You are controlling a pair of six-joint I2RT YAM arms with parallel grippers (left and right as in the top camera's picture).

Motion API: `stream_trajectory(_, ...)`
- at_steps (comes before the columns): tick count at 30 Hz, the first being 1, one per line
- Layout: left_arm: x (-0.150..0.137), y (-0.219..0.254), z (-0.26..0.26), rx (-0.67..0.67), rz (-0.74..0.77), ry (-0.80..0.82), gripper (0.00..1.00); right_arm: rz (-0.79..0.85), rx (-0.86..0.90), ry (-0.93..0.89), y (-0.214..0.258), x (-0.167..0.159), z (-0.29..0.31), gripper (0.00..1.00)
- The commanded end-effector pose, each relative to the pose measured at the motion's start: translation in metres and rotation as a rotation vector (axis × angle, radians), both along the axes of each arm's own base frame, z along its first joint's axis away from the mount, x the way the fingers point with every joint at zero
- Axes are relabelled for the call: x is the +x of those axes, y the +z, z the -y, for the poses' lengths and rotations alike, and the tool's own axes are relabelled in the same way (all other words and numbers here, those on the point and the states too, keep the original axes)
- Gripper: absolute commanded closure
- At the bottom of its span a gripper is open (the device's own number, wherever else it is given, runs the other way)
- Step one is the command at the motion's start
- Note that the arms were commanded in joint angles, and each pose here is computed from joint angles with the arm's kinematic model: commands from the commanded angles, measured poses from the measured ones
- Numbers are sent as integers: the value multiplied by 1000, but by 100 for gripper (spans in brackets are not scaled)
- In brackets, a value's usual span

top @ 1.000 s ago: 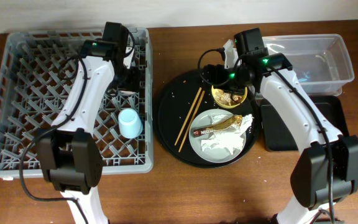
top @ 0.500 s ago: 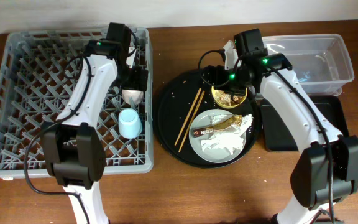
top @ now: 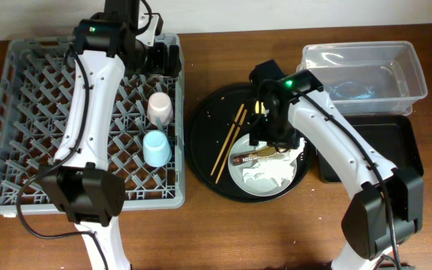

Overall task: Sort waste into correct bins and load items into the dishwasher rack
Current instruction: 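Grasp the tissue and wrapper on the white plate with the right gripper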

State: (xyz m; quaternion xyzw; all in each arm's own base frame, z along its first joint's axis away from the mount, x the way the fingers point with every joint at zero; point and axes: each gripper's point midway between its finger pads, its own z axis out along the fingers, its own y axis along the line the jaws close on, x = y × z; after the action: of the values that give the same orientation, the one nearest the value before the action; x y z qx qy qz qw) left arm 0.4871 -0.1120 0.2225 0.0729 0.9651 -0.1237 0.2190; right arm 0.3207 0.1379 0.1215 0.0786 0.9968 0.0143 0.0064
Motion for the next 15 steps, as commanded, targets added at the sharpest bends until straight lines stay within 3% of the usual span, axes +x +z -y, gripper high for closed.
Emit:
stream_trajectory(1, 1, 10, 2, -19, 22, 0, 1, -24, -99, -197, -29, -14, 19, 19)
stream_trajectory(5, 1, 10, 2, -19, 22, 0, 1, -19, 16, -284, -82, -16, 5, 11)
stream_trajectory(9, 1, 10, 2, -19, 22, 0, 1, -45, 39, -352, -87, -14, 19, 10)
stream_trajectory(15, 1, 10, 2, -19, 22, 0, 1, -7, 87, -213, -87, -3, 12, 10)
